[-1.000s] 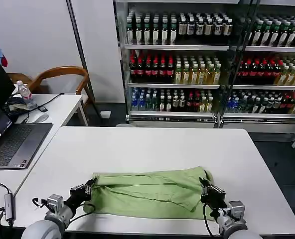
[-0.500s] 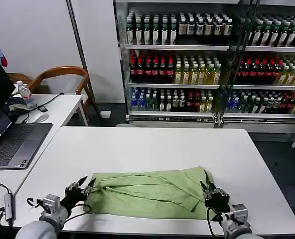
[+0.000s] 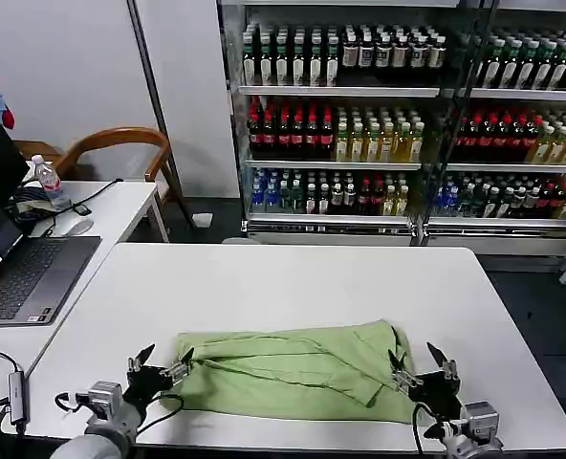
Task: Fold and organize the clothes.
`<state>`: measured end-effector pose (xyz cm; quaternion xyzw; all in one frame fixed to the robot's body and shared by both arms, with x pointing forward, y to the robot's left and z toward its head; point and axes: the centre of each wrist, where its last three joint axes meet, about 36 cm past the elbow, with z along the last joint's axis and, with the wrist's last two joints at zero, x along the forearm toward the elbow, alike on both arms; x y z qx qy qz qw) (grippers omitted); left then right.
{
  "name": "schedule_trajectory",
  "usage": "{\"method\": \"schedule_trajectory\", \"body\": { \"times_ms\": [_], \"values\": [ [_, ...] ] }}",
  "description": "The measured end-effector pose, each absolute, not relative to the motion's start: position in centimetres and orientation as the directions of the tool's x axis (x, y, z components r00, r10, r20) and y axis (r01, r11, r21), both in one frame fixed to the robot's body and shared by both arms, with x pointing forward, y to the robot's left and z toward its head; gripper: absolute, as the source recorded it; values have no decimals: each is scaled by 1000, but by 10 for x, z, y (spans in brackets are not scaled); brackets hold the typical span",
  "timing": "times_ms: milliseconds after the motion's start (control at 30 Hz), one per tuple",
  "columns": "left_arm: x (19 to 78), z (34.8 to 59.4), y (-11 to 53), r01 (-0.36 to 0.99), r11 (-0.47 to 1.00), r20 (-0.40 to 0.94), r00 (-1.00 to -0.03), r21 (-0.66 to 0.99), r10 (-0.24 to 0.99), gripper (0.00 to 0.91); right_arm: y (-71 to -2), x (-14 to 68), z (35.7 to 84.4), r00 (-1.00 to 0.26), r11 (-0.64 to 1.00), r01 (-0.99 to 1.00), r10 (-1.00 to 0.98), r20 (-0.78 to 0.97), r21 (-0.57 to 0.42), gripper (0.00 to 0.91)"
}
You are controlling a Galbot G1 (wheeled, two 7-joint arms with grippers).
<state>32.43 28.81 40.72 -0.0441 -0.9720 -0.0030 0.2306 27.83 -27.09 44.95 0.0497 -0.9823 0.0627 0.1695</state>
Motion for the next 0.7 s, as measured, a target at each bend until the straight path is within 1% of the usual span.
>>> {"method": "schedule_trajectory", "body": {
  "times_ms": [267,300,333,433,700],
  "values": [
    [326,392,270,12,1000,478,-878,-17,19,907,-271,273,447,-940,985,-112,-63,335,-130,907],
    [327,390,269,6,1000,481,-877,-17,13,453,-271,273,446,-940,985,-112,-62,334,-132,907],
    [328,388,268,0,1000,485,-874,-17,8,60,-271,272,446,-941,985,-111,-61,334,-135,907],
    [329,381,265,-11,1000,494,-870,-16,-2,40,-270,271,445,-941,984,-110,-58,332,-142,907],
    [325,376,257,-14,1000,500,-866,0,-12,50,-269,270,442,-942,982,-111,-55,330,-154,907]
  ]
}}
